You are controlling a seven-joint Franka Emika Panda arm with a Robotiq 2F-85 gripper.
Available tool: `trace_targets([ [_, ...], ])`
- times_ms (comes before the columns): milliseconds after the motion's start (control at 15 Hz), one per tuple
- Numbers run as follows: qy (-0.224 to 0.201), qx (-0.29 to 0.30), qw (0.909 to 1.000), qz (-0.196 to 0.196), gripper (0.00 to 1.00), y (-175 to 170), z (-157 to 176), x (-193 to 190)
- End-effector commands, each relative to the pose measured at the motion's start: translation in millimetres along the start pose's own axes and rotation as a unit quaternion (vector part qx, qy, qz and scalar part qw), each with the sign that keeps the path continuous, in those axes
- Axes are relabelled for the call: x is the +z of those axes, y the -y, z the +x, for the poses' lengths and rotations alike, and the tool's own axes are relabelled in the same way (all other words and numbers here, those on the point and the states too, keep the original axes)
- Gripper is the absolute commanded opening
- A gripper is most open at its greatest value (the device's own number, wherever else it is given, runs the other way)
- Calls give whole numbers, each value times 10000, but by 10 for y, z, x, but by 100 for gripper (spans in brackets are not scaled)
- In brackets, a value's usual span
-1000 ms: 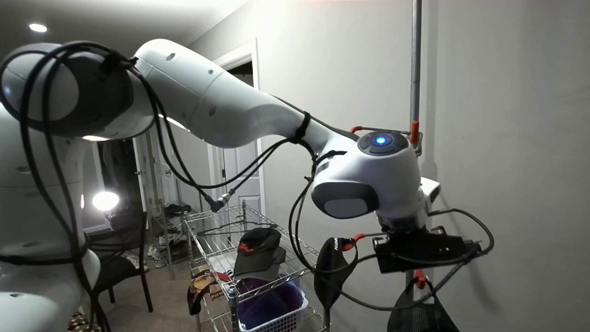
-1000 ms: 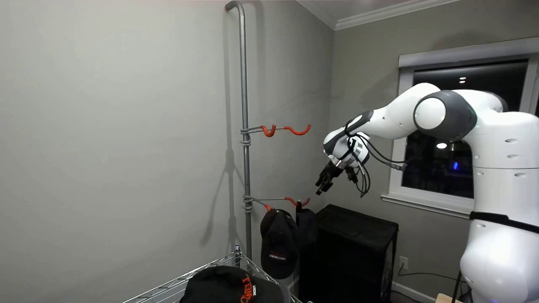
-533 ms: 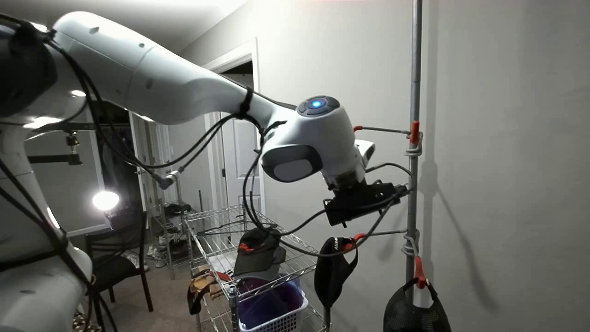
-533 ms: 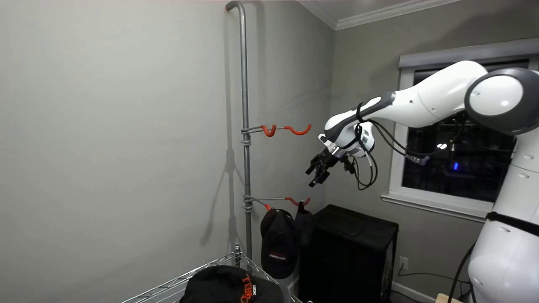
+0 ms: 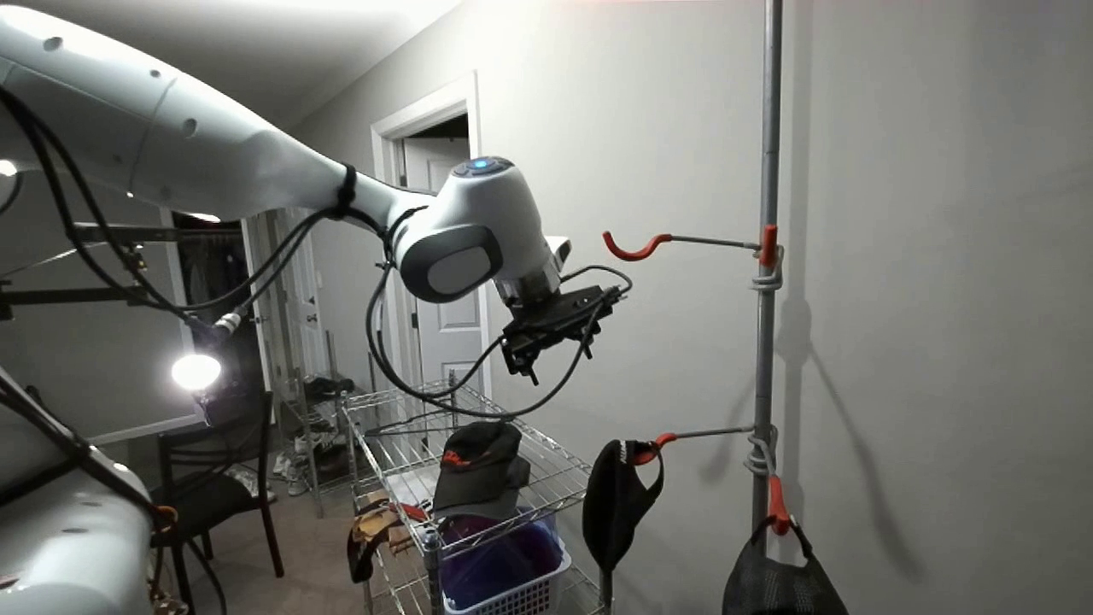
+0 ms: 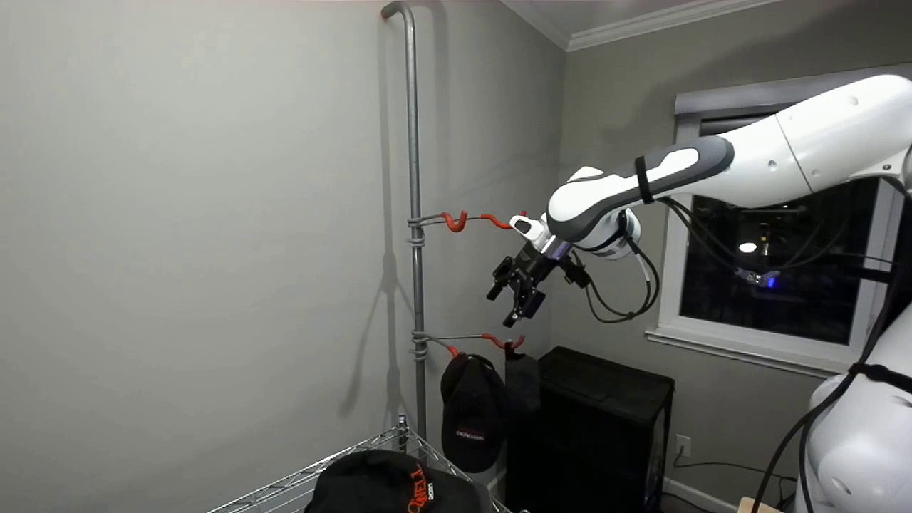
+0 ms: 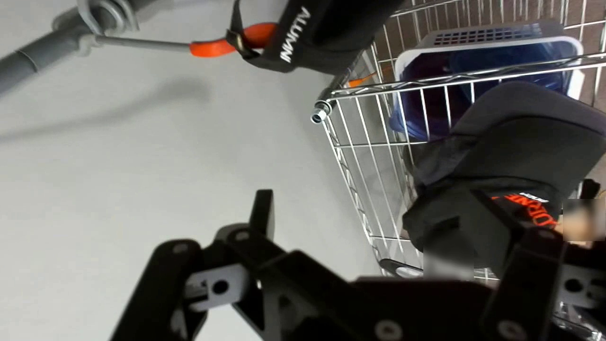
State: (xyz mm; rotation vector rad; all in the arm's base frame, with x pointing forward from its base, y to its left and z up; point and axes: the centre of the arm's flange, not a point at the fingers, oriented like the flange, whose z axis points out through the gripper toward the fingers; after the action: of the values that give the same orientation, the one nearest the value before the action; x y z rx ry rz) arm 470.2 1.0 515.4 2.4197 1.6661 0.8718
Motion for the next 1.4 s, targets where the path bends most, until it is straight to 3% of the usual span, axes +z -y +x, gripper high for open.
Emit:
trace_targets([
  [0,281,-405,9985,250,100,317,460,134],
  [267,758,-666,9946,261,100,551,1011,431],
  [533,1340,-569,9890,-254,100,834,1551,723],
  [733,1557,-318,9867,-354,100,1016,1917,909],
  [1000,1712,13,9848,301,100,1200,2272,1165],
  [1333,1637,-55,9808,1062,100,1302,2533,1560],
])
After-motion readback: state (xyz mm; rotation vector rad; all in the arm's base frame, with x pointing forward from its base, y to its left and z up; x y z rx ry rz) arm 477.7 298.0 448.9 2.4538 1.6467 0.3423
